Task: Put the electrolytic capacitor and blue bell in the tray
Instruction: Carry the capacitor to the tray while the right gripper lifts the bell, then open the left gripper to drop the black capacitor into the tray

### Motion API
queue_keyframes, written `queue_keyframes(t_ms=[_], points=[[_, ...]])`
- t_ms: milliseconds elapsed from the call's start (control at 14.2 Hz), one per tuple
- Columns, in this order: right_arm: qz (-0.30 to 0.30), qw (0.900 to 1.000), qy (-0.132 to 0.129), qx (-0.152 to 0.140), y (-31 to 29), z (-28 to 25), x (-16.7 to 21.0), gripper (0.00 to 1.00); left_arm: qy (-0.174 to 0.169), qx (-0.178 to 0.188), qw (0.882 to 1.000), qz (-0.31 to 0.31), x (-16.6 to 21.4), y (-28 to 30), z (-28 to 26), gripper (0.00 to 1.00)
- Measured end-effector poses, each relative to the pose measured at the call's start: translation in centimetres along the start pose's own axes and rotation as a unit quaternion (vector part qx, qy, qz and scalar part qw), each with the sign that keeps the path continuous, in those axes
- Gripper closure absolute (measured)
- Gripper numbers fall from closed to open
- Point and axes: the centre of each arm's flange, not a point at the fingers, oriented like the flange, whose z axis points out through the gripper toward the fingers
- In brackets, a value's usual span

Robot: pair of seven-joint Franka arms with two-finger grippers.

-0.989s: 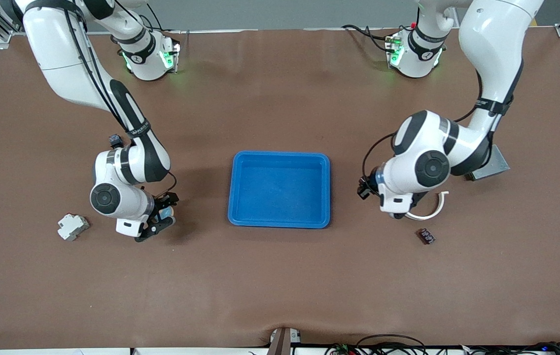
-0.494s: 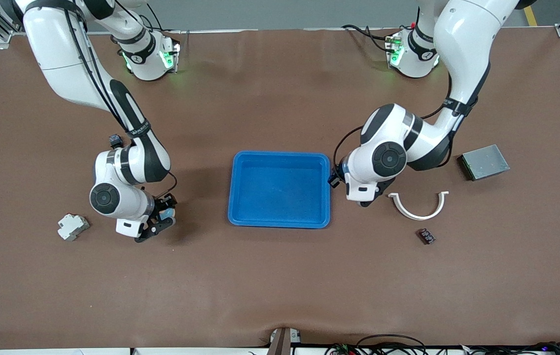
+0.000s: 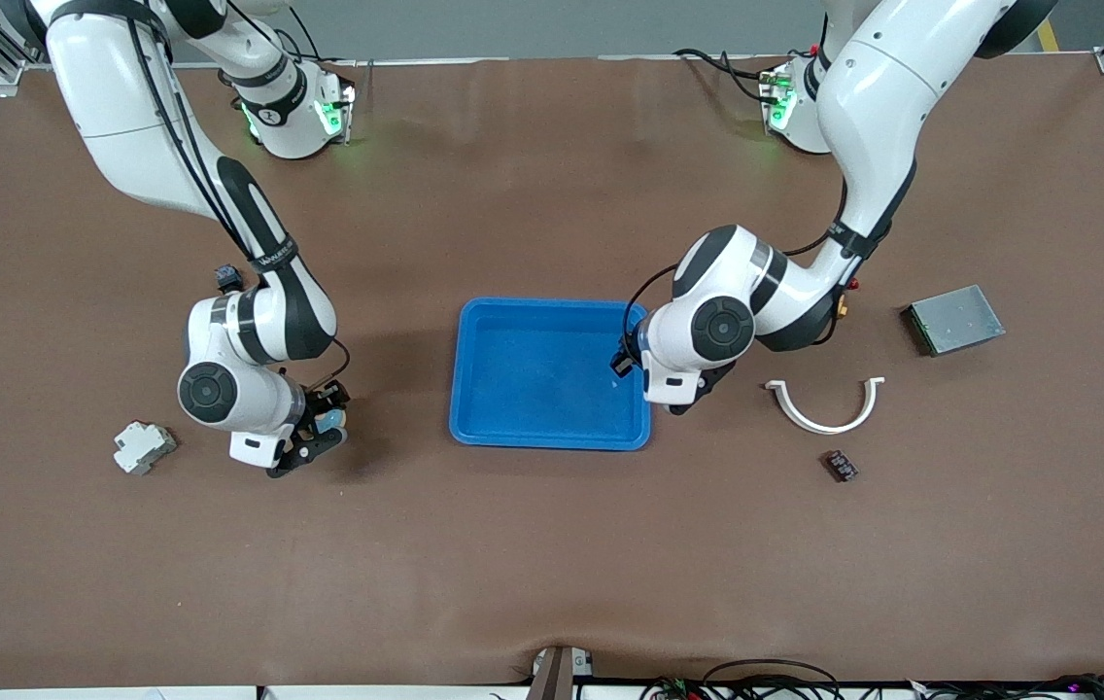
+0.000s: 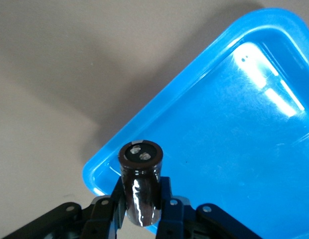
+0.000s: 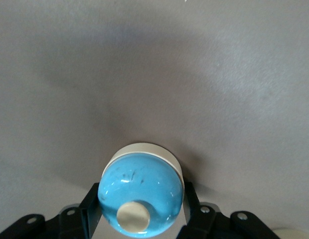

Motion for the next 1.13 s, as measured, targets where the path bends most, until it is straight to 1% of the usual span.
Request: queue_keyframes(t_ms=[212, 424, 636, 706, 847, 918, 1059, 1130], points=[[0.048, 0.998, -0.011, 0.024, -0.9, -2.2, 0.1, 0.32, -0.003, -0.004, 1.0, 0.005, -0.6, 0.6, 2.0, 0.7], [0.114, 0.993, -0.017, 0.025, -5.1, -5.4, 0.6, 0.32, -0.008, -0.002, 1.0, 0.009, -1.0, 0.9, 4.1, 0.7], [0.179, 0.983, -0.016, 0.03, -10.4, -7.6, 1.2, 0.32, -0.014, 0.007, 1.0, 0.007, -0.9, 0.8, 5.6, 0.7], [0.201, 0.979, -0.015, 0.03, -12.2, -8.0, 1.4, 0.32, -0.015, 0.009, 1.0, 0.006, -0.8, 0.8, 6.0, 0.63], [0.249, 0.968, -0.015, 0.025, -16.2, -8.3, 1.8, 0.32, -0.016, 0.01, 1.0, 0.005, -0.6, 0.7, 6.1, 0.45], [0.272, 0.962, -0.011, 0.021, -18.7, -8.2, 2.1, 0.32, -0.015, 0.008, 1.0, 0.005, -0.6, 0.8, 5.9, 0.34], [0.307, 0.952, 0.005, 0.018, -23.4, -7.9, 2.5, 0.32, -0.013, 0.001, 1.0, 0.003, -0.3, 1.1, 5.1, 0.17], [0.318, 0.948, 0.012, 0.018, -25.1, -7.8, 2.5, 0.32, -0.012, 0.0, 1.0, 0.002, -0.1, 1.1, 4.5, 0.06]])
